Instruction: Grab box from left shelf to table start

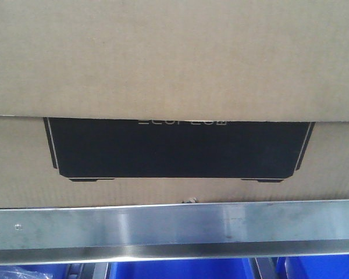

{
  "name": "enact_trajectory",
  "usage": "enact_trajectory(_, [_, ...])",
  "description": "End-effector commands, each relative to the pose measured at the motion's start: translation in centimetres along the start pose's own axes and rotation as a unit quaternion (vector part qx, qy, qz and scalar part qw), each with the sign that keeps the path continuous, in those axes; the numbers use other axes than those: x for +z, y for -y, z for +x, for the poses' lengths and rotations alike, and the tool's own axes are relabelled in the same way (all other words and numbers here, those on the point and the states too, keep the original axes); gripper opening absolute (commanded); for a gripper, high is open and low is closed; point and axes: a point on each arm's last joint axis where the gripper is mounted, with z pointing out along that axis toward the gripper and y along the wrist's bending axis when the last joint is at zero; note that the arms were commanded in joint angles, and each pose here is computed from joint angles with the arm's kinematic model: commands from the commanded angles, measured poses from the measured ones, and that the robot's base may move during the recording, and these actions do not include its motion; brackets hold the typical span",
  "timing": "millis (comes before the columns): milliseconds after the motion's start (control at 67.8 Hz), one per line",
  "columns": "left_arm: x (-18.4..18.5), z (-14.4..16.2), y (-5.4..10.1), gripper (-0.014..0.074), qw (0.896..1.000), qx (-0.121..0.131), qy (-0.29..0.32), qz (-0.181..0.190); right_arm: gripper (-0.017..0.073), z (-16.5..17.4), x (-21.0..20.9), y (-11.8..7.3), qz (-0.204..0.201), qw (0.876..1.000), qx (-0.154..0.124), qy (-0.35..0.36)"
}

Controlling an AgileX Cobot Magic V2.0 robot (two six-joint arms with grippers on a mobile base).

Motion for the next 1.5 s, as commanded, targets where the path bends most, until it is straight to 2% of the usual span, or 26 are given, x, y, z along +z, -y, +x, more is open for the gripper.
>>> enact_trajectory(0, [-0.2,-0.9,0.0,-0.0092,0.998,-0.002,0.055,0.002,0.0067,-0.9,-0.1,0.0,0.002,0.999,-0.005,0.049])
enact_trajectory(486, [-0.2,-0.9,0.0,-0.0092,0.998,-0.002,0.055,0.002,0.0067,-0.9,-0.1,0.0,0.002,0.999,-0.005,0.049])
enact_trajectory(767, [-0.4,-2.1,0.1,-0.0092,0.993,-0.002,0.118,0.005,0.0067,-0.9,-0.1,0.0,0.002,0.999,-0.005,0.049])
enact_trajectory(826, [-0.6,-2.8,0.1,-0.0092,0.988,-0.009,0.156,0.006,0.0067,-0.9,-0.1,0.0,0.002,0.999,-0.005,0.049])
enact_trajectory(885, [-1.0,-4.0,0.0,-0.0092,0.978,-0.023,0.207,0.006,0.0067,-0.9,-0.1,0.0,0.002,0.999,-0.005,0.05])
enact_trajectory(943, [-1.3,-5.5,0.1,-0.0092,0.976,-0.022,0.218,0.007,0.0067,-0.9,-0.1,0.0,0.002,0.999,-0.005,0.05])
enact_trajectory(988, [-1.4,-6.6,0.2,-0.0092,0.98,-0.01,0.2,0.007,0.0067,-0.9,-0.1,0.0,0.002,0.999,-0.005,0.051])
enact_trajectory(1106, [-2.3,-11.0,0.3,-0.0092,0.982,0.077,0.17,-0.005,0.0067,-0.9,-0.1,0.0,0.002,0.999,-0.005,0.051])
enact_trajectory(1150, [-2.4,-12.5,0.3,-0.0091,0.982,0.093,0.162,-0.007,0.0067,-0.9,-0.1,0.0,0.002,0.999,-0.005,0.051])
enact_trajectory(1179, [-2.5,-13.4,0.3,-0.0083,0.983,0.095,0.16,-0.006,0.0067,-0.9,-0.1,0.0,0.002,0.999,-0.005,0.051])
enact_trajectory(1224, [-2.4,-14.9,0.3,-0.0048,0.982,0.093,0.162,-0.001,0.0067,-0.9,-0.1,0.0,0.002,0.999,-0.005,0.051])
enact_trajectory(1268, [-2.2,-16.0,0.5,0.0023,0.982,0.092,0.164,0.008,0.0067,-0.9,-0.1,0.0,0.002,0.999,-0.005,0.051])
enact_trajectory(1400, [-0.6,-18.0,0.9,0.0336,0.984,0.087,0.149,0.036,0.0067,-0.9,-0.1,0.0,0.002,0.999,-0.005,0.051])
enact_trajectory(1489, [0.9,-18.6,1.3,0.0445,0.987,0.079,0.126,0.054,0.0067,-0.9,-0.1,0.0,0.002,0.999,-0.005,0.051])
